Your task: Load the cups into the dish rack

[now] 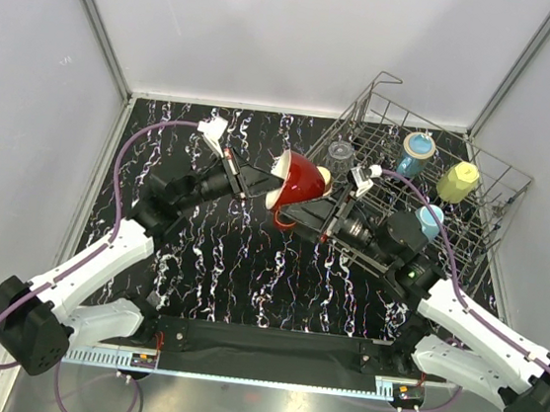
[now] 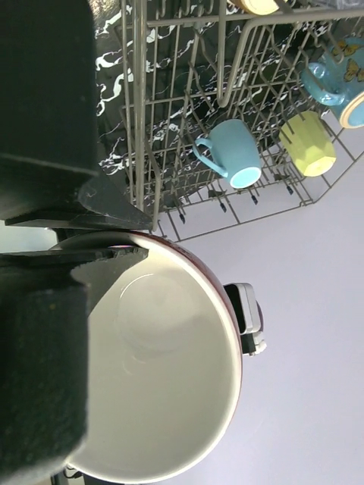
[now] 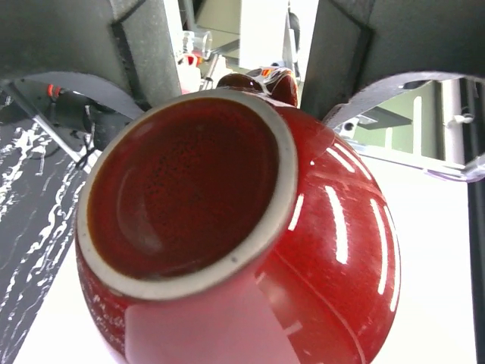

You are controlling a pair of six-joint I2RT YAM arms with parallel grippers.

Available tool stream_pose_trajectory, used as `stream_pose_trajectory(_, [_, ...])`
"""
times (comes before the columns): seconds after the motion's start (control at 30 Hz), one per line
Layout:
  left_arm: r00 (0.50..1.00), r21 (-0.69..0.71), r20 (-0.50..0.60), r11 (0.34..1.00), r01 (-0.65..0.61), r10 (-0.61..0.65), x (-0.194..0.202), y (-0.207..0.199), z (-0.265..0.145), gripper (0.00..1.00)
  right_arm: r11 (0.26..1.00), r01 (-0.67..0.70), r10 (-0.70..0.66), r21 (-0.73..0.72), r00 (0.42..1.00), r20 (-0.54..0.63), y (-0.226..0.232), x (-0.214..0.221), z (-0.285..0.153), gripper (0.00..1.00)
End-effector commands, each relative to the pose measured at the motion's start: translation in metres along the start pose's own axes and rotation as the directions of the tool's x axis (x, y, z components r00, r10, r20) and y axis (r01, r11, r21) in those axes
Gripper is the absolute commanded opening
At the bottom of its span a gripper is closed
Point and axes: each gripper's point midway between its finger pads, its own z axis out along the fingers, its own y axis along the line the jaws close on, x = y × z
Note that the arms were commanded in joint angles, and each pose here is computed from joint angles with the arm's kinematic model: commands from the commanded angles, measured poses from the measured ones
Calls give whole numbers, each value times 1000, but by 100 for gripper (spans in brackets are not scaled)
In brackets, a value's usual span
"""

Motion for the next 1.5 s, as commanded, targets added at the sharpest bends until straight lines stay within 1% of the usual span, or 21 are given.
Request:
stream_pose_trajectory(0.0, [996, 173, 26, 981, -88, 85, -2, -51, -9, 0, 991, -8, 21, -137, 995, 94, 36, -18, 7, 65])
stream_pose_trajectory(0.13, [995, 170, 35, 980, -100, 96, -2, -50, -8, 0, 986, -13, 27, -165, 996, 80, 45, -16, 13, 58])
stream_pose_trajectory(0.2, [994, 170, 37, 980, -104, 99, -1, -49, -9, 0, 985, -7, 21, -174, 997, 79, 49, -15, 14, 49])
stream_pose_trajectory(0.27, [994, 166, 40, 980, -110, 105, 0, -48, -10, 0, 984, -8, 21, -179, 997, 75, 52, -15, 14, 47])
stream_pose_trajectory(0.4, [992, 155, 39, 980, -121, 116, 3, -43, -11, 0, 982, -14, 30, -188, 996, 83, 56, -16, 13, 37])
stream_pose_trajectory(0.53, [992, 141, 37, 982, -126, 122, 6, -37, -10, 0, 981, -24, 40, -190, 996, 82, 56, -17, 13, 38])
stream_pose_trajectory(0.57, [992, 140, 36, 982, -128, 125, 7, -37, -11, 0, 982, -28, 44, -189, 996, 81, 55, -17, 15, 39])
stream_pose_trajectory(0.6, [992, 136, 37, 983, -127, 123, 8, -35, -11, 0, 982, -34, 50, -188, 995, 82, 54, -17, 16, 47])
stream_pose_trajectory(0.63, [992, 136, 37, 983, -127, 123, 8, -35, -11, 0, 982, -36, 53, -186, 995, 83, 53, -17, 16, 49])
stream_pose_trajectory(0.73, [992, 130, 30, 983, -127, 124, 11, -32, -11, 0, 980, -42, 58, -195, 995, 78, 55, -18, 18, 51])
stream_pose_trajectory(0.8, [992, 127, 30, 983, -129, 126, 12, -30, -11, 0, 977, -41, 58, -209, 996, 73, 59, -18, 20, 48])
stream_pose_trajectory(0.9, [992, 128, 29, 983, -128, 125, 14, -29, -11, 0, 977, -36, 51, -211, 997, 63, 61, -17, 23, 39])
stream_pose_trajectory(1.07, [991, 134, 28, 982, -132, 129, 14, -31, -13, 0, 984, -34, 46, -176, 997, 67, 51, -17, 23, 19])
stream_pose_trajectory(1.13, [991, 132, 23, 982, -132, 130, 15, -31, -14, 0, 988, -38, 49, -150, 996, 76, 43, -17, 21, 0])
stream_pose_trajectory(1.2, [991, 127, 15, 983, -135, 134, 15, -31, -13, 2, 993, -41, 51, -113, 995, 86, 36, -17, 18, 0])
stream_pose_trajectory(1.27, [991, 103, -2, 986, -131, 132, 17, -26, -12, 15, 997, -31, 37, -65, 995, 91, 27, -16, 16, 0])
stream_pose_trajectory(1.3, [991, 94, -6, 987, -130, 131, 17, -25, -12, 35, 998, -18, 24, -62, 995, 97, 29, -16, 12, 0])
stream_pose_trajectory(1.33, [990, 90, -5, 986, -141, 142, 17, -24, -12, 46, 999, -9, 14, -44, 994, 107, 28, -18, 10, 0])
stream_pose_trajectory(1.37, [990, 68, -14, 988, -136, 137, 18, -20, -12, 55, 1000, 8, -11, 24, 994, 112, 18, -18, 7, 0])
stream_pose_trajectory(1.4, [990, 49, -9, 989, -139, 139, 17, -17, -13, 69, 999, 28, -34, 44, 989, 145, 23, -23, 0, 0])
stream_pose_trajectory(1.47, [990, -31, -35, 990, -141, 140, 19, -7, -16, 78, 985, 56, -84, 165, 983, 166, 8, -28, -12, 0])
